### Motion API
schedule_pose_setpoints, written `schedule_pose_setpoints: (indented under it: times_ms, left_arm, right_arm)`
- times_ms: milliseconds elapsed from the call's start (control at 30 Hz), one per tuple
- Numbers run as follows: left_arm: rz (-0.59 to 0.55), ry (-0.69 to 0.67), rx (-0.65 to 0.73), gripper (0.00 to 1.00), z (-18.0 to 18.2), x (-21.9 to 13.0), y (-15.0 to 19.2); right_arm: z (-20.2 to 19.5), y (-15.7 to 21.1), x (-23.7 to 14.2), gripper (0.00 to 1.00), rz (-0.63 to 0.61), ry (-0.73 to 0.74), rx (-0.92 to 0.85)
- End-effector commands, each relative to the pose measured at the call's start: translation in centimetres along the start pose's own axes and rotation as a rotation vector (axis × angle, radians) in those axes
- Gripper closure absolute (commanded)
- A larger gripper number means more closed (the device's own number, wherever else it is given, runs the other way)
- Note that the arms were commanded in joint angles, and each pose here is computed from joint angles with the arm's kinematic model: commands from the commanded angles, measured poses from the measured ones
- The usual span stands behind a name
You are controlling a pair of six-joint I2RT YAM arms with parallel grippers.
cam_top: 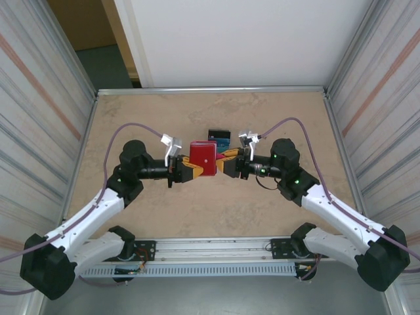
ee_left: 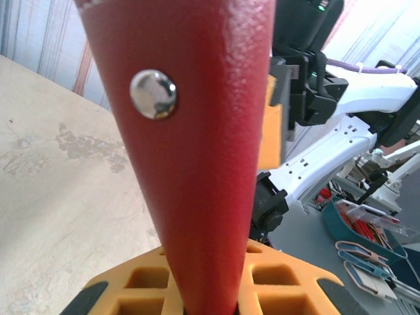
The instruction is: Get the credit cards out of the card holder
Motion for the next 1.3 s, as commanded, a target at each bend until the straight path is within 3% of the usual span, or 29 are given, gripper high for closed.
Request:
schedule_pose_setpoints:
  times_ms: [0, 433, 1267]
  left_arm:
    - [-0.032, 0.052, 0.064, 1.00, -1.4, -0.4, -0.9]
    - [-0.028, 0.040, 0.055, 1.00, -1.1, -0.2, -0.6]
    - [-0.038, 0.068, 0.070, 1.00, -1.6, -0.2, -1.1]
  right_arm:
    - [0.4, -0.6, -0.1, 0.65, -0.012, -0.020, -0.029]
    - [1.1, -0.2, 0.1, 0.57, 0.025, -0.080, -0.038]
    - [1.7, -0.1, 0.6, 0.60, 0.044, -0.095, -0.064]
Point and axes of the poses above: each hand's point on the last joint's axis, 136 mm out from that joint toward the fingers, its own x axis out along the fingers, its own z axis along the line the jaws close on, y = z × x, the point moved 4 cm from there along -x, back along the fingers, and after that the axes turned 11 degrees about x, right-handed, at the moved point
